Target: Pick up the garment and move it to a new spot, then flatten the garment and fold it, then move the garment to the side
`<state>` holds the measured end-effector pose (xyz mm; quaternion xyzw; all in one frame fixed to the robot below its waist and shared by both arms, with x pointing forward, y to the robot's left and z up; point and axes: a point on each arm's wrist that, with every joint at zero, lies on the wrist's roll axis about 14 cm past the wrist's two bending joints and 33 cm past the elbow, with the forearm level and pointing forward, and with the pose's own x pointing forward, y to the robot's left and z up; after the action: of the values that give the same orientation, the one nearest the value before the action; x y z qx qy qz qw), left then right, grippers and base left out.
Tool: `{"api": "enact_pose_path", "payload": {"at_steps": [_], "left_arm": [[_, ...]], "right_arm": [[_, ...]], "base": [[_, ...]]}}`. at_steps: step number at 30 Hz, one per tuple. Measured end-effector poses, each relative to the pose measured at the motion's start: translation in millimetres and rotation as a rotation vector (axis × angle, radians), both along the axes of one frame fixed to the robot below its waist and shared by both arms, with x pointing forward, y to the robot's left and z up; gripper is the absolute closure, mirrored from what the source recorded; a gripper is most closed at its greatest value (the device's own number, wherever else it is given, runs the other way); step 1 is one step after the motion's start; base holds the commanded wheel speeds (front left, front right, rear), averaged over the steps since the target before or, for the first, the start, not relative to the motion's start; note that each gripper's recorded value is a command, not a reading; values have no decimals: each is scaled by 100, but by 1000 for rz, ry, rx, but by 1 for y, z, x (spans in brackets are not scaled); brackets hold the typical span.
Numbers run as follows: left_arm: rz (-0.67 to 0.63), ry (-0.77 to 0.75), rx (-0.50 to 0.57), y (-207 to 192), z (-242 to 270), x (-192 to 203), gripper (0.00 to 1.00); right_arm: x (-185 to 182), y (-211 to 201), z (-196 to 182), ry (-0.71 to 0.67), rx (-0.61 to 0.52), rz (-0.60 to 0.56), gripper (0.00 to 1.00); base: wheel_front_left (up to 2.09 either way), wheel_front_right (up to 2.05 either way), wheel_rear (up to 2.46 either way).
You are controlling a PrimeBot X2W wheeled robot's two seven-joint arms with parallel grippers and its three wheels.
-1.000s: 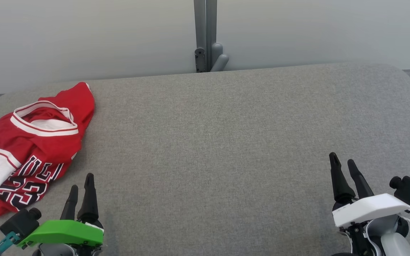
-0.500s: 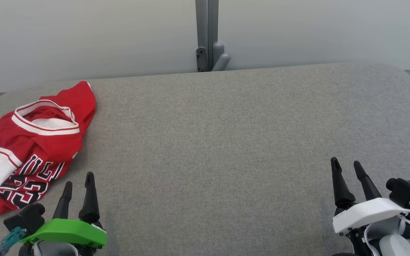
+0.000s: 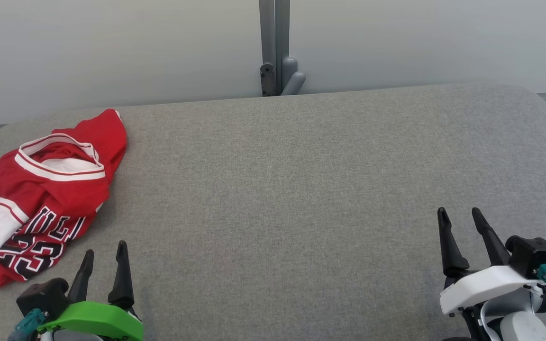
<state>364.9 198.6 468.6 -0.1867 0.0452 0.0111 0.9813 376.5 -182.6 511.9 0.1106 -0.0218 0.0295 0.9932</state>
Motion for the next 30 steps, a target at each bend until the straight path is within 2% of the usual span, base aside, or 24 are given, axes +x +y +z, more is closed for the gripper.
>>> {"api": "enact_pose_path", "payload": {"at_steps": [11, 30], "left_arm": [[-26, -24, 113, -1, 3, -1, 0], [-48, -17, 235, 3, -6, -7, 0]], "right_arm": [[-1, 9, 4, -27, -103, 39, 0], [-7, -10, 5, -51, -248, 12, 0]], "base": [[0, 0, 0], [0, 0, 0]]}}
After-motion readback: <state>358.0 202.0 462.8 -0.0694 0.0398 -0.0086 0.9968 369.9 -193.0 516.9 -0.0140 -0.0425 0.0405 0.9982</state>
